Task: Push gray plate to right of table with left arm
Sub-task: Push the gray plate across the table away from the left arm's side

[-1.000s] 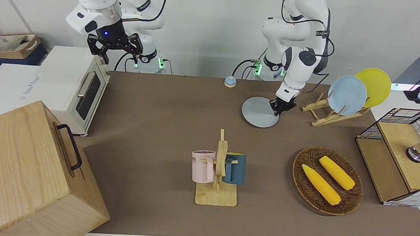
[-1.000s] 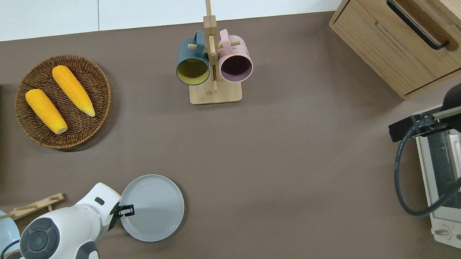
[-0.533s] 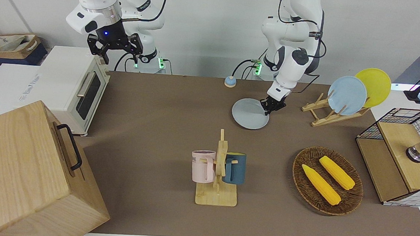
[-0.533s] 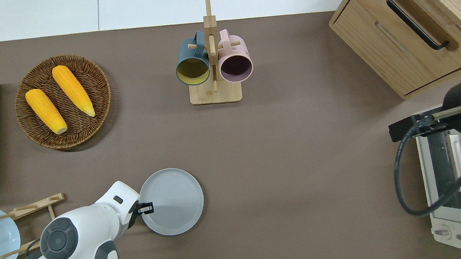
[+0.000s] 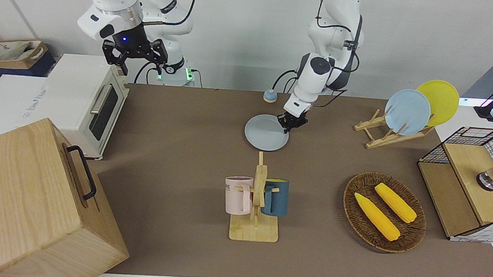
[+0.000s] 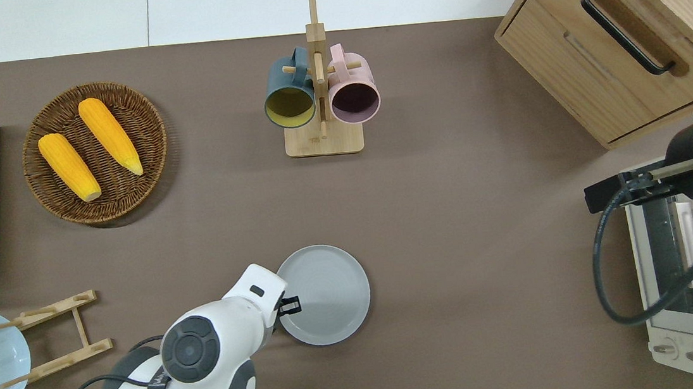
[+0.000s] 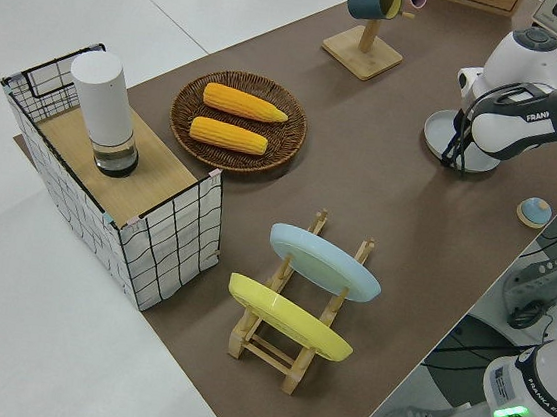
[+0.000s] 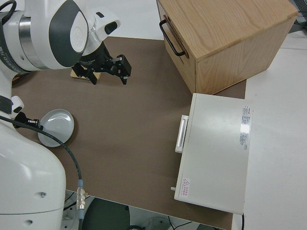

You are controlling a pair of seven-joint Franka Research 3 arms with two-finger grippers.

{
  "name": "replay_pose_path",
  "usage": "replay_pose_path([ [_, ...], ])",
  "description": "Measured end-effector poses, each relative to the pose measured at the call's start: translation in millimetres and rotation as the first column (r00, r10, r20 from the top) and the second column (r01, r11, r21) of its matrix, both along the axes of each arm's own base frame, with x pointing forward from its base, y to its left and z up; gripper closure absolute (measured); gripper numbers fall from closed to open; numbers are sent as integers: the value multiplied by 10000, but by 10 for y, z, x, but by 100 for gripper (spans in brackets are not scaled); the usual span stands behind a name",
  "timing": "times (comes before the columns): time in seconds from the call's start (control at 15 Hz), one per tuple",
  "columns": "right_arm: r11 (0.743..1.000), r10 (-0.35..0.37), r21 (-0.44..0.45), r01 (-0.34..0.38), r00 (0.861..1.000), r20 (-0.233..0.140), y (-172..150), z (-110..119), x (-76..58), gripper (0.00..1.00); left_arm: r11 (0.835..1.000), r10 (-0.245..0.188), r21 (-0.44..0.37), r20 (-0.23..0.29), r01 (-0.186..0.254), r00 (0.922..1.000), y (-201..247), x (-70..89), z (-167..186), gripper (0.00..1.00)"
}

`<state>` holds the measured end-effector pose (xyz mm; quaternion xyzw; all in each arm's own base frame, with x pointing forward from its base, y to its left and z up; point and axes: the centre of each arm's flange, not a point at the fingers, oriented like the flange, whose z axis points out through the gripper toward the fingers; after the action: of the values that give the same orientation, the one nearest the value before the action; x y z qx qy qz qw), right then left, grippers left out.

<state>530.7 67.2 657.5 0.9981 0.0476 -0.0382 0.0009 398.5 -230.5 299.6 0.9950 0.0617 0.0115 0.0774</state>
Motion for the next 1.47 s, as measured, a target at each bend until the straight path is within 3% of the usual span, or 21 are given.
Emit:
replay_pose_path([
  [0.4, 10000, 0, 0, 0, 10000, 0, 0, 0, 0, 1, 9970, 664, -375, -223, -673, 9975, -1217, -106, -19, 96],
  [0.87, 10000, 0, 0, 0, 10000, 0, 0, 0, 0, 1, 9865, 1415, -792, -299, -1434, 9895, -2262, -147, -31, 96],
  [1.13, 10000, 0, 0, 0, 10000, 0, 0, 0, 0, 1, 9824, 1600, -952, -155, -1608, 9870, -2705, -194, -35, 96],
  [1.47, 10000, 0, 0, 0, 10000, 0, 0, 0, 0, 1, 9791, 1683, -1122, -195, -1694, 9855, -2926, -208, -46, 95],
])
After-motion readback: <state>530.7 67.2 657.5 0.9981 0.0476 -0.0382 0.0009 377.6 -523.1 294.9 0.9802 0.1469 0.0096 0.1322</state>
